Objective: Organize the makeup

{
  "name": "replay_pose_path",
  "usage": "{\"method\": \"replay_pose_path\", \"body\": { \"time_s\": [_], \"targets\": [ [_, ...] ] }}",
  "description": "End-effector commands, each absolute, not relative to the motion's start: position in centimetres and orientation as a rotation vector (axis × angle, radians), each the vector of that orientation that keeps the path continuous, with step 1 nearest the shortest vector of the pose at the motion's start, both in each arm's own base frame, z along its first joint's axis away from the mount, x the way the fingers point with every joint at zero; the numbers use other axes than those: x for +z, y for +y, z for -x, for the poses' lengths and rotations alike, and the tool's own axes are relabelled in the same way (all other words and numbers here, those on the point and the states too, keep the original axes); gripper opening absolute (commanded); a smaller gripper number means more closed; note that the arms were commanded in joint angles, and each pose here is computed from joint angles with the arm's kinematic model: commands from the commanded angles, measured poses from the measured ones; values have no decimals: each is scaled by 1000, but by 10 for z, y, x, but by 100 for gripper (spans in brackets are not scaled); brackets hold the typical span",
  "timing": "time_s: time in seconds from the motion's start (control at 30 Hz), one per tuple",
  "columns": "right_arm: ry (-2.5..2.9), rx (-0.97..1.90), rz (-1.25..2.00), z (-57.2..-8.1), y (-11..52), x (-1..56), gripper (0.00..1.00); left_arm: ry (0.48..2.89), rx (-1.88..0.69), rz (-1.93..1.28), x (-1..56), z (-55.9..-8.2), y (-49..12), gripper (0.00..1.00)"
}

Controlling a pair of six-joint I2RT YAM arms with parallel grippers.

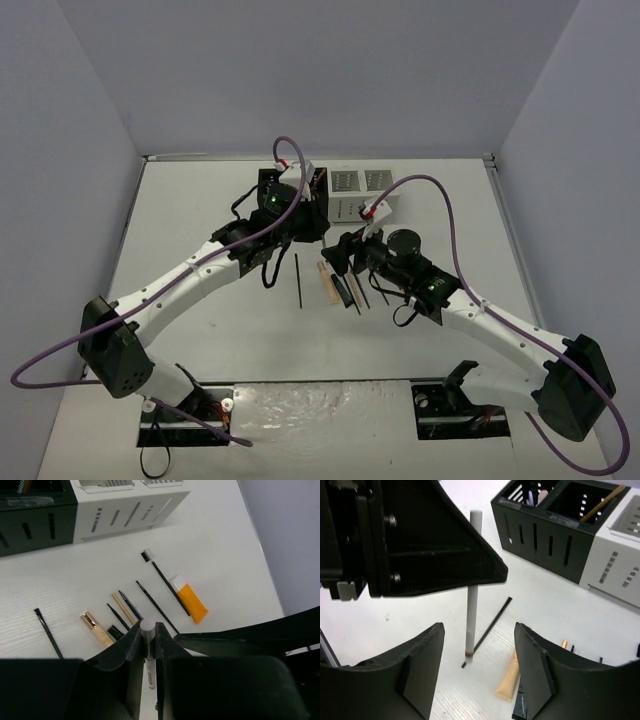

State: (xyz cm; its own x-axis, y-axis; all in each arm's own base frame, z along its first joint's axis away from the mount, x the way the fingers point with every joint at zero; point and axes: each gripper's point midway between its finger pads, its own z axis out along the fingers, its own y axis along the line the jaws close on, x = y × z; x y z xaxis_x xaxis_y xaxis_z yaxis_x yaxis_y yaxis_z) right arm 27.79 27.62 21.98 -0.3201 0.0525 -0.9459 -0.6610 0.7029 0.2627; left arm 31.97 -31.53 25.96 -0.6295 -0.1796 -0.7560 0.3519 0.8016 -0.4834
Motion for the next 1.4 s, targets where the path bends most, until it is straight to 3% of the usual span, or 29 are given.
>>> {"method": "replay_pose_path", "body": {
  "time_s": [0.0,0.23,0.43,0.63,1.2,1.27,1.37],
  "targets": [
    [1759,676,453,-288,261,240,62,1905,-541,-247,308,-362,-296,0],
    [1887,573,415,-286,234,225,77,1785,-317,-390,327,-430,-285,0],
    [1962,550,378,-279,217,208,82,1613,-293,-441,360,-489,-273,0],
    [2001,550,370,-279,212,208,83,1527,-318,-538,357,-528,-288,0],
    [2093,562,353,-269,208,175,84,1575,-366,-601,290,-566,-313,0],
    [2102,557,348,-269,208,173,84,1589,-370,-597,283,-567,-313,3],
    [2124,538,333,-270,204,167,83,1609,-380,-588,276,-567,-314,16]
  ]
}}
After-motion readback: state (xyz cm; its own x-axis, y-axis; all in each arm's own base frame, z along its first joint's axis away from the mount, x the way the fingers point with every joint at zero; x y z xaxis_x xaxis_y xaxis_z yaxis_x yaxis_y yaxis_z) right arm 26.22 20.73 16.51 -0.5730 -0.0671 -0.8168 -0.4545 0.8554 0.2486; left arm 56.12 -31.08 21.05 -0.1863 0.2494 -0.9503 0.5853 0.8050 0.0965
